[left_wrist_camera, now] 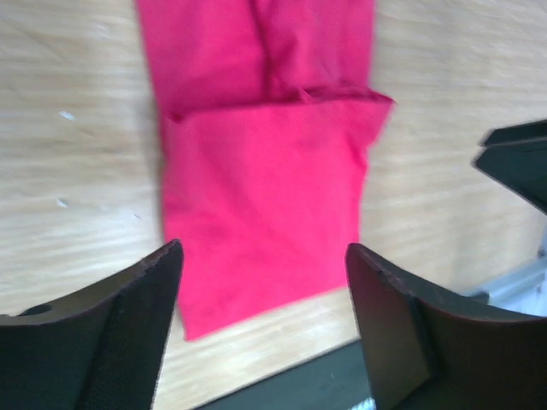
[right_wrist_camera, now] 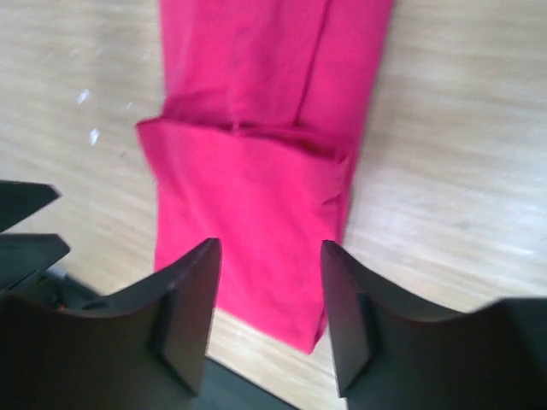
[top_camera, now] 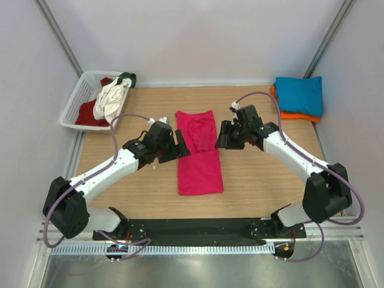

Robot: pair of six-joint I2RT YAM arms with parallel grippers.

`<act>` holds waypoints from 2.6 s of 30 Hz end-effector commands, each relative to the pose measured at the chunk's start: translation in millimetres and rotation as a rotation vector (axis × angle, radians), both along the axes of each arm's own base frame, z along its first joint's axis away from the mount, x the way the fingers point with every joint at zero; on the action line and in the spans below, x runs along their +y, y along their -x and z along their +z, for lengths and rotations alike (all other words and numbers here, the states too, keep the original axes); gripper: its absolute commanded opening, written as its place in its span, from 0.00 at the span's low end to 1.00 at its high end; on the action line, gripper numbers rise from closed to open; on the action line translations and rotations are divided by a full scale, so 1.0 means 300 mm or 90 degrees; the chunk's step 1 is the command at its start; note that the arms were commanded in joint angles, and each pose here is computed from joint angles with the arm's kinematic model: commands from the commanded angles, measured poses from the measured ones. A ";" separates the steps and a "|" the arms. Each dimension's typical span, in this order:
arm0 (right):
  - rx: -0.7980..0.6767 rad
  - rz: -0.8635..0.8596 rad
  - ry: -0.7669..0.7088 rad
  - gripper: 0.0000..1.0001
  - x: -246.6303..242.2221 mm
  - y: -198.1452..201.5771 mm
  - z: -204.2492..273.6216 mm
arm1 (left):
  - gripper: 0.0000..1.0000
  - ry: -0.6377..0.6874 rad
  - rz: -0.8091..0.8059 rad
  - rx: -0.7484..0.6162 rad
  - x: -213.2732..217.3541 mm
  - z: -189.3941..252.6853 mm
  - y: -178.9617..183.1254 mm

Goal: Fold and stack the t-shirts
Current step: Fold the tshirt

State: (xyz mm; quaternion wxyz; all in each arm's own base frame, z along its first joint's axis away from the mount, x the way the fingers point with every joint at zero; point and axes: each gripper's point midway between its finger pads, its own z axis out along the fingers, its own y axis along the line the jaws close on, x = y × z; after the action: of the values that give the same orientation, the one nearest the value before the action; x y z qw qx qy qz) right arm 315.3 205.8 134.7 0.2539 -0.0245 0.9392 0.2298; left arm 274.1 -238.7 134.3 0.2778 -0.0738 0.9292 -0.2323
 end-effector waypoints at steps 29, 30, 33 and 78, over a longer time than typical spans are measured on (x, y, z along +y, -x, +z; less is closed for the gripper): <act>0.141 -0.004 -0.072 0.20 0.123 0.250 -0.376 | 0.26 -0.157 0.034 0.138 0.037 -0.410 0.153; 0.145 -0.007 -0.074 0.20 0.124 0.251 -0.378 | 0.26 -0.163 0.031 0.141 0.050 -0.412 0.154; 0.161 -0.015 -0.068 0.20 0.134 0.255 -0.383 | 0.26 -0.174 0.024 0.146 0.075 -0.391 0.142; 0.198 -0.075 -0.076 0.45 0.166 0.453 -0.409 | 0.54 0.118 0.071 0.233 0.091 -0.387 0.292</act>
State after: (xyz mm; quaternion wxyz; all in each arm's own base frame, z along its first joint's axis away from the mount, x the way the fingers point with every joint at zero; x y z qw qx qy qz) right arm 180.6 258.9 24.0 0.1173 0.0782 0.9483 0.2844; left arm 188.8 -218.5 28.1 0.1090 -0.1788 0.9313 -0.2982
